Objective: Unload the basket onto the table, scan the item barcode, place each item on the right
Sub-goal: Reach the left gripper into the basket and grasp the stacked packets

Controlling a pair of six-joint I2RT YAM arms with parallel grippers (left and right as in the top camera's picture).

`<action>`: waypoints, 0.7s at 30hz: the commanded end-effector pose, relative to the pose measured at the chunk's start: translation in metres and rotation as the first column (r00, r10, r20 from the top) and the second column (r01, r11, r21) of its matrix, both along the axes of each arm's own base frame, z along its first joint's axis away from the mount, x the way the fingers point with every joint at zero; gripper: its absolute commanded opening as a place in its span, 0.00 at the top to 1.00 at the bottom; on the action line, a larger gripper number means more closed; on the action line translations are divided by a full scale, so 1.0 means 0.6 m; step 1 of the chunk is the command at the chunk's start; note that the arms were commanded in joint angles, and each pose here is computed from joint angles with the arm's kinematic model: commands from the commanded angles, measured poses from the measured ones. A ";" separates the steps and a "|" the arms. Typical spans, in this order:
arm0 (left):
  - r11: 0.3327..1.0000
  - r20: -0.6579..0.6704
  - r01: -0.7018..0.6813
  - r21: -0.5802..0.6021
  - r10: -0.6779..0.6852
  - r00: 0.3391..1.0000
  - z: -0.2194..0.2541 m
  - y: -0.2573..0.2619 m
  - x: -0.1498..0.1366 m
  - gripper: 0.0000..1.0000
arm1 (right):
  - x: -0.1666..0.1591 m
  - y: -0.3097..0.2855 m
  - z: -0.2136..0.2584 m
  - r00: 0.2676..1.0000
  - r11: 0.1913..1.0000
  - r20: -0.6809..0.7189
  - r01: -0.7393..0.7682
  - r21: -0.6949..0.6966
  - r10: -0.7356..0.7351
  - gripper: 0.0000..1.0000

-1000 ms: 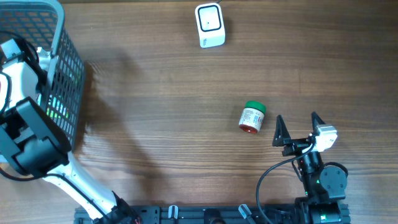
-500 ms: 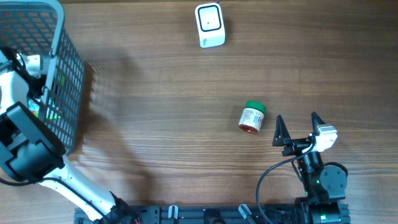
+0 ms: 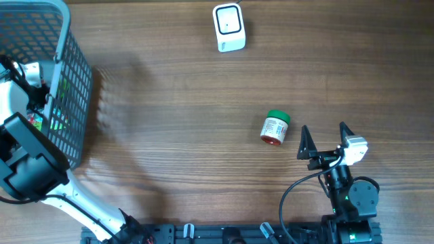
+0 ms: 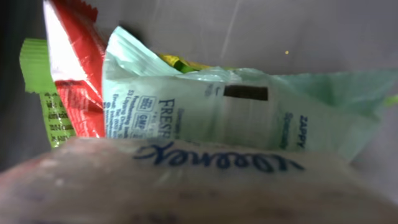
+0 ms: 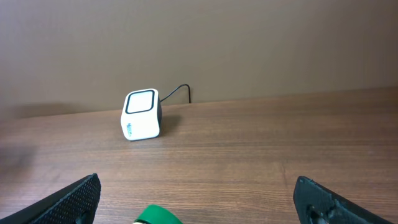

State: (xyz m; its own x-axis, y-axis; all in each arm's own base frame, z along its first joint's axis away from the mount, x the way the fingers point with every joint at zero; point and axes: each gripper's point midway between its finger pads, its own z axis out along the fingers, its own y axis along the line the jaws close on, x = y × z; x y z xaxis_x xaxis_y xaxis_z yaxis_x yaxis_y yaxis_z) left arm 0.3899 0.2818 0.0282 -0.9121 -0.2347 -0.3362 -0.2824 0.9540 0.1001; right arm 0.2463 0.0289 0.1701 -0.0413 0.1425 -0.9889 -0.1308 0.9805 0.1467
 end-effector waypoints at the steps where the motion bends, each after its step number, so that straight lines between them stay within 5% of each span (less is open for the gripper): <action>1: 0.993 -0.148 -0.049 -0.106 0.033 0.988 -0.097 -0.030 -0.061 0.56 | 0.000 0.001 0.002 1.000 1.000 0.003 -0.001 0.013 0.001 0.00; 4: 0.991 -0.127 -0.091 -0.101 0.078 0.989 -0.086 -0.022 -0.051 0.44 | 0.000 0.001 0.002 1.000 1.000 0.003 -0.001 0.013 0.001 0.00; 5: 0.991 -0.124 -0.090 -0.100 0.078 0.989 -0.083 -0.020 -0.049 0.49 | 0.000 0.001 0.002 1.000 1.000 0.003 -0.001 0.013 0.001 0.00; 8: 0.990 -0.101 -0.082 -0.116 0.071 0.992 -0.070 -0.021 -0.037 0.90 | 0.000 0.001 0.002 1.000 1.000 0.003 -0.001 0.012 0.001 0.00; 14: 0.993 0.018 -0.083 -0.079 0.084 0.996 0.014 -0.002 0.002 0.96 | 0.000 0.001 0.002 1.000 1.000 0.003 -0.001 0.013 0.001 0.00; 21: 0.990 0.296 -0.116 0.080 0.087 0.951 0.251 0.024 0.034 0.96 | 0.000 0.001 0.002 1.000 1.000 0.003 -0.001 0.013 0.001 0.00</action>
State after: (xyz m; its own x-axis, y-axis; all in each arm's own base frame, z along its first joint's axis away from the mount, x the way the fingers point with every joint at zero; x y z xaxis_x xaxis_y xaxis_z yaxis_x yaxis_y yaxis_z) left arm 0.3970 0.2869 0.0689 -0.8606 -0.3258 -0.3914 -0.3753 0.9253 0.0550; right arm 0.2463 0.0288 0.1702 -0.0409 0.1429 -0.9889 -0.1304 0.9805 0.1471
